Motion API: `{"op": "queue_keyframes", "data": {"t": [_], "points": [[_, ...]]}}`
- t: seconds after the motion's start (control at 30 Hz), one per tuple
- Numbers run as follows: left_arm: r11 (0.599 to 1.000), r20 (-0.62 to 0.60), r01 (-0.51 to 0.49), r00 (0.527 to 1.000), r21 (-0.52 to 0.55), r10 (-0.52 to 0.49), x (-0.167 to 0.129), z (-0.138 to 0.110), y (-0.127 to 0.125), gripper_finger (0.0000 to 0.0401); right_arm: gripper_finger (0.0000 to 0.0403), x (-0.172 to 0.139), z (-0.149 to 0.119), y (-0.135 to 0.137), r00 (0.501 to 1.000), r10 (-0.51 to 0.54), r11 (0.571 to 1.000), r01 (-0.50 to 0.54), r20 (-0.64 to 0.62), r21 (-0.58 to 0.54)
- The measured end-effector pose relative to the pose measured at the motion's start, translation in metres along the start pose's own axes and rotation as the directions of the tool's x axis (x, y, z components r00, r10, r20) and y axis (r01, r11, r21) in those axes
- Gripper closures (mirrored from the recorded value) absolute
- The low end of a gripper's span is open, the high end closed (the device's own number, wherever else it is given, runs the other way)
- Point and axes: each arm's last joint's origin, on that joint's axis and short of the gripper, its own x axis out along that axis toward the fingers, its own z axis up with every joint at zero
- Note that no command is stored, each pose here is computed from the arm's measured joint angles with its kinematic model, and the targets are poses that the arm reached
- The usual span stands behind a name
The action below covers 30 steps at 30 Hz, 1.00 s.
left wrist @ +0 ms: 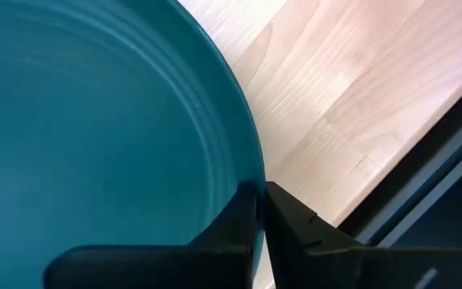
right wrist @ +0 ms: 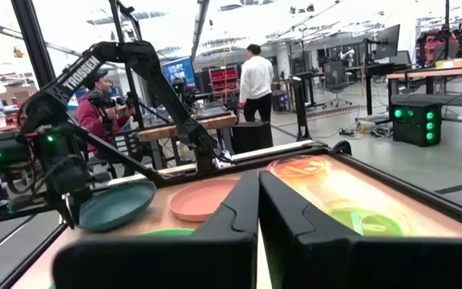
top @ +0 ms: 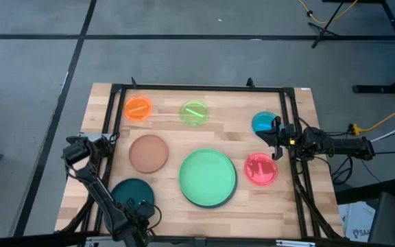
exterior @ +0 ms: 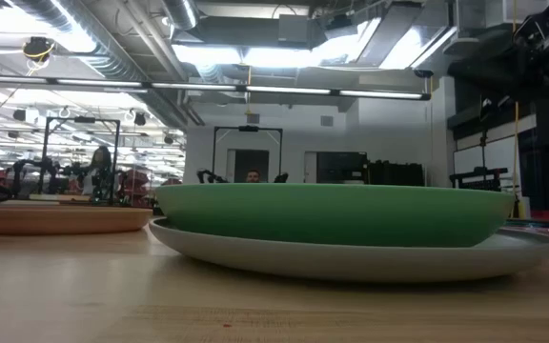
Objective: Stack plastic plates
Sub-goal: Stack the dark blue plate on top of the light green plate
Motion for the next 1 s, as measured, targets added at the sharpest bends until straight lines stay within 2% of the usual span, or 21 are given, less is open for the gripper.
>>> {"op": "queue_keyframes", "data": {"t": [0.23, 0.33, 0.5, 0.8, 1.0], "points": [[0.998, 0.043, -0.012, 0.999, 0.059, 0.009, -0.018, 0.004, -0.009, 0.0395, 0.0398, 0.0, 0.0, 0.001, 1.0, 0.021, 1.0, -0.021, -0.002, 0.001], [0.996, 0.074, -0.004, 0.997, 0.091, -0.003, -0.019, 0.006, -0.01, 0.0395, 0.0398, 0.0, 0.0, 0.001, 1.0, 0.026, 1.0, -0.026, -0.001, 0.001], [0.993, 0.053, -0.012, 0.999, 0.115, 0.006, -0.018, 0.011, -0.011, 0.0395, 0.0397, 0.0, 0.0, 0.001, 1.0, 0.027, 1.0, -0.027, 0.0, 0.002], [0.973, 0.063, 0.043, 0.996, 0.227, -0.059, -0.039, 0.019, -0.026, 0.0399, 0.0398, 0.0, 0.0, 0.001, 1.0, 0.026, 1.0, -0.026, -0.006, 0.002], [0.951, 0.179, 0.034, 0.98, 0.307, -0.092, -0.056, 0.034, -0.034, 0.04, 0.0398, 0.0, -0.001, 0.001, 1.0, 0.026, 1.0, -0.026, -0.011, 0.004]]}}
